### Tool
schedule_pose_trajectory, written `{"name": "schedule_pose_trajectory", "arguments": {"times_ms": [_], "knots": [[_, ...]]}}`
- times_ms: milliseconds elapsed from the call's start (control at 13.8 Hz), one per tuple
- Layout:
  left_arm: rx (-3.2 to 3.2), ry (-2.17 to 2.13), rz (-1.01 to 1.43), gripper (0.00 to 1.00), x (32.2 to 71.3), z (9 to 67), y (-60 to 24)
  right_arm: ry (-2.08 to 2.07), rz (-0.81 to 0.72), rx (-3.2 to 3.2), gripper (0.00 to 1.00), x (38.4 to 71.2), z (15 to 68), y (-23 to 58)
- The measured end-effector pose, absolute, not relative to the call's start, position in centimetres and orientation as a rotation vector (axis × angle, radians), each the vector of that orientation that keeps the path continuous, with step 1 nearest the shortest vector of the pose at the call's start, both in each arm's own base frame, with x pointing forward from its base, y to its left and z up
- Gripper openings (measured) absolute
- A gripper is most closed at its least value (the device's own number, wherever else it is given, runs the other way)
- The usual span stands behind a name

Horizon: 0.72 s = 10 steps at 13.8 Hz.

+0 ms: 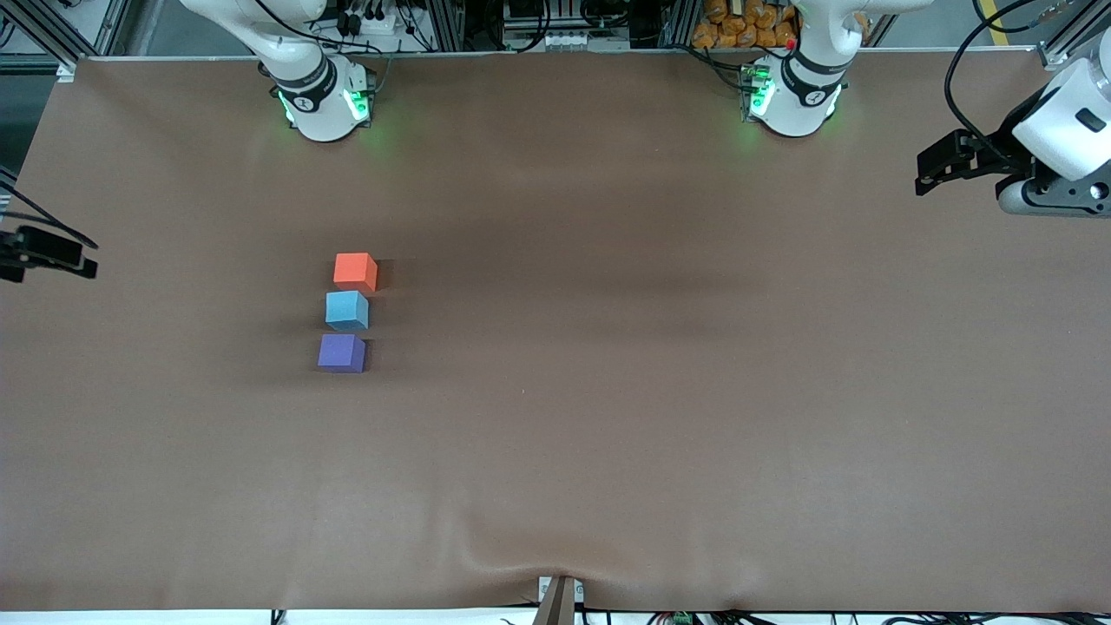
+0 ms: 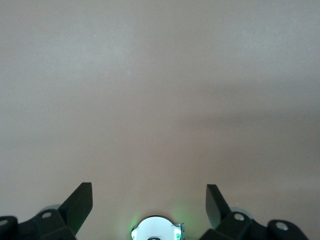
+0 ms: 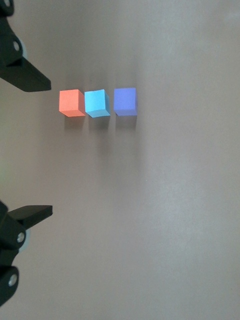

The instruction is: Place blue block between orange and purple blocks

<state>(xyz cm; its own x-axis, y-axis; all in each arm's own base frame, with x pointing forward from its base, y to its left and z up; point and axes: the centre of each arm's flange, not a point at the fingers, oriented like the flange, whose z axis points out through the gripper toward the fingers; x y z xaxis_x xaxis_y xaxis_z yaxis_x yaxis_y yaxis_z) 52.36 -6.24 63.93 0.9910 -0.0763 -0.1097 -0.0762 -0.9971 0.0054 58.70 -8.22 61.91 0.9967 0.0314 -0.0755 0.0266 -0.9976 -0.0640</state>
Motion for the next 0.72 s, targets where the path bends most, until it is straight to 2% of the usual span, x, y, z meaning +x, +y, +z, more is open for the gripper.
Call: {"name": "schedule_pose_trajectory", "arguments": {"times_ms": [434,723], "knots": [[3.133,-0.12,-0.172,1.0,52.4,64.0,-6.2,0.023,0.126,-3.135,1.0,54.4,66.9,-4.2],[3.133,-0.119,-0.171,1.0,52.4,64.0,-6.2,-0.065,0.07,-3.156,1.0,52.1,66.6,-4.8]]}}
